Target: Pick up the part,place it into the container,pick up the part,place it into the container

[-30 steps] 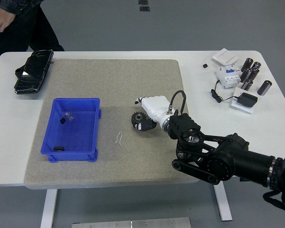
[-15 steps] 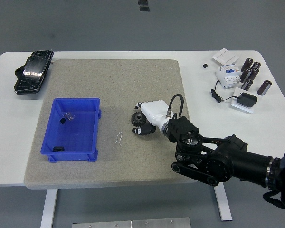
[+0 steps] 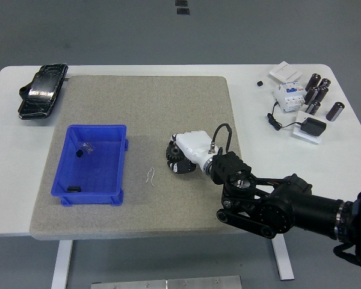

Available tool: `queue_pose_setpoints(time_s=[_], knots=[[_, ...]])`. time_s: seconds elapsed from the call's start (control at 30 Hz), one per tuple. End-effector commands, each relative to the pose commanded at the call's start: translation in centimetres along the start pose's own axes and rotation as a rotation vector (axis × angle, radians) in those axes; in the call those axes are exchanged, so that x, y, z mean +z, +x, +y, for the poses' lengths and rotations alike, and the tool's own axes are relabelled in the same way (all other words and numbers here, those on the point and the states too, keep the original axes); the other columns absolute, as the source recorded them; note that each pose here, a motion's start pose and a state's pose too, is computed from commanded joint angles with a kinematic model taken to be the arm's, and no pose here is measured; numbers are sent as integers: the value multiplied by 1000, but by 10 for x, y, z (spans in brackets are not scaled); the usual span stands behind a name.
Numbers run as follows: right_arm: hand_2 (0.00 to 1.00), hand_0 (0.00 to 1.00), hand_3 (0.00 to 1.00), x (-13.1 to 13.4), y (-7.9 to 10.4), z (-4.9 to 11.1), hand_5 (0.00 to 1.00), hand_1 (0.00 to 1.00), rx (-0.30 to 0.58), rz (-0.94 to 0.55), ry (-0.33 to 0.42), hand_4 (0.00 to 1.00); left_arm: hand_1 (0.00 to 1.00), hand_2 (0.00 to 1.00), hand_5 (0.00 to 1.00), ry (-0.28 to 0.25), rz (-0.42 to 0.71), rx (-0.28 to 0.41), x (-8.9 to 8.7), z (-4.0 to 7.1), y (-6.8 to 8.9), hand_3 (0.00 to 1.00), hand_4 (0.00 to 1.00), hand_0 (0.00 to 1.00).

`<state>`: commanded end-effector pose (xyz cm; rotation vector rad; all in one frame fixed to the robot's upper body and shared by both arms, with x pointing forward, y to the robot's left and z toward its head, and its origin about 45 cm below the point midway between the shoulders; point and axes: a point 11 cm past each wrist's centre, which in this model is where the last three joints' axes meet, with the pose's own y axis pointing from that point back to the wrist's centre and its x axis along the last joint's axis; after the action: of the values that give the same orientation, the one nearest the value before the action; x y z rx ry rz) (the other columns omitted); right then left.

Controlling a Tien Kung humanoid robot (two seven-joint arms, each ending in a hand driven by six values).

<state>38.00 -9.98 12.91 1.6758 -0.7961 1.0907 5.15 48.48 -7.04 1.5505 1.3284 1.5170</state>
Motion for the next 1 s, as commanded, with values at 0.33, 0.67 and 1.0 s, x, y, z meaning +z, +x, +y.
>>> queue_pose_setpoints(time_s=[0.33, 0.67, 1.0], knots=[[435, 289, 566, -10, 17, 3, 2, 408, 60, -10, 39, 475, 717, 715, 420, -4, 4, 0, 1, 0, 0, 631, 650, 744], [433, 291, 567, -78, 60, 18, 2, 413, 187, -54, 219, 478, 717, 715, 423, 0, 4, 1, 0, 0, 0, 630, 652, 744], [549, 424, 628, -128, 55, 37, 2, 513, 226, -56, 380, 491, 717, 715, 438, 1, 4, 4, 1, 1, 2, 631, 653, 744]])
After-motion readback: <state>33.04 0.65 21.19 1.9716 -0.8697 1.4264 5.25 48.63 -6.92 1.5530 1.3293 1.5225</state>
